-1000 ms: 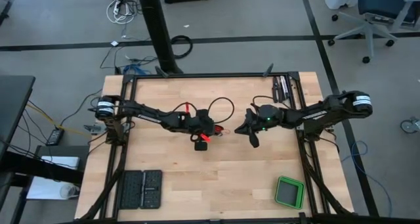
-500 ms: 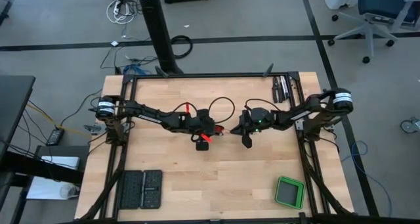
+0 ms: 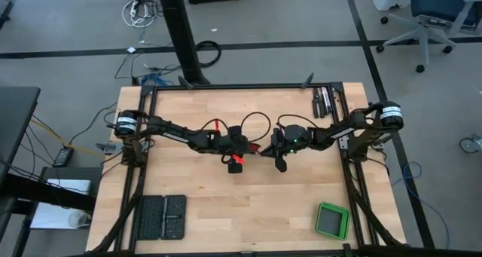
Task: Coil cords
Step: Uncoil the red wire cable from the black spool
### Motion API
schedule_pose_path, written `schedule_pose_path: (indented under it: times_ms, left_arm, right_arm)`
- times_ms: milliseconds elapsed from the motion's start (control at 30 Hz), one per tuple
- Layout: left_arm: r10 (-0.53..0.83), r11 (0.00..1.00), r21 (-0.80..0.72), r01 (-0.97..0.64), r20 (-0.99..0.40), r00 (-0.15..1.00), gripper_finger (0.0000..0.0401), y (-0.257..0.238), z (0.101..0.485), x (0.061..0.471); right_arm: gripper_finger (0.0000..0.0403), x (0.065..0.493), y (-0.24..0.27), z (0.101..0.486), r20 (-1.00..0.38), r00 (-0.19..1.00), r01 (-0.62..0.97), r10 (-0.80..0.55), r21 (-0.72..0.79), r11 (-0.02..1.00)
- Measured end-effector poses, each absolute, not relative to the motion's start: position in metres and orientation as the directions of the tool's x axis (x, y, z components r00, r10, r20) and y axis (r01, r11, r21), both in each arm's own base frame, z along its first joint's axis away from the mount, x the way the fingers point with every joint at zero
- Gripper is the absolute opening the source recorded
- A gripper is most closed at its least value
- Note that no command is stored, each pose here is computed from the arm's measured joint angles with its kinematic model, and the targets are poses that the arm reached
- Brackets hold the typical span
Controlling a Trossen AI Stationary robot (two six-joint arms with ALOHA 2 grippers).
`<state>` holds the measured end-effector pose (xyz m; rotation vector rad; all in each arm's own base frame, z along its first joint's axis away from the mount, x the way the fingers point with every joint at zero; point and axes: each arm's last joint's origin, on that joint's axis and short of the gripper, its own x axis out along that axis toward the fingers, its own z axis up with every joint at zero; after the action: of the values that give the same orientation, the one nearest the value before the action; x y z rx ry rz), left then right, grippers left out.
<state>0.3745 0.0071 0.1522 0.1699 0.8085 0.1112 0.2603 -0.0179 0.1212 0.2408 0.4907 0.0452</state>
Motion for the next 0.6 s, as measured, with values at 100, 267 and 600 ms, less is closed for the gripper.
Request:
schedule_pose_path:
  times_ms: [100,267,600]
  left_arm:
    - [0.163,0.984,0.168,-0.06,-0.718,0.677,0.0004,0.007,0.152,0.374]
    - [0.152,0.988,0.126,-0.088,-0.725,0.672,0.0002,0.004,0.151,0.373]
    - [0.112,0.986,0.164,0.02,-0.753,0.649,0.0,-0.012,0.167,0.361]
  right_arm:
    - [0.0025,0.26,-0.016,0.121,-0.465,0.879,0.006,0.107,0.236,0.972]
    - [0.0025,0.261,-0.013,0.121,-0.459,0.882,0.026,0.105,0.27,0.962]
    - [0.0025,0.259,-0.007,0.118,-0.499,0.864,0.096,0.065,0.289,0.952]
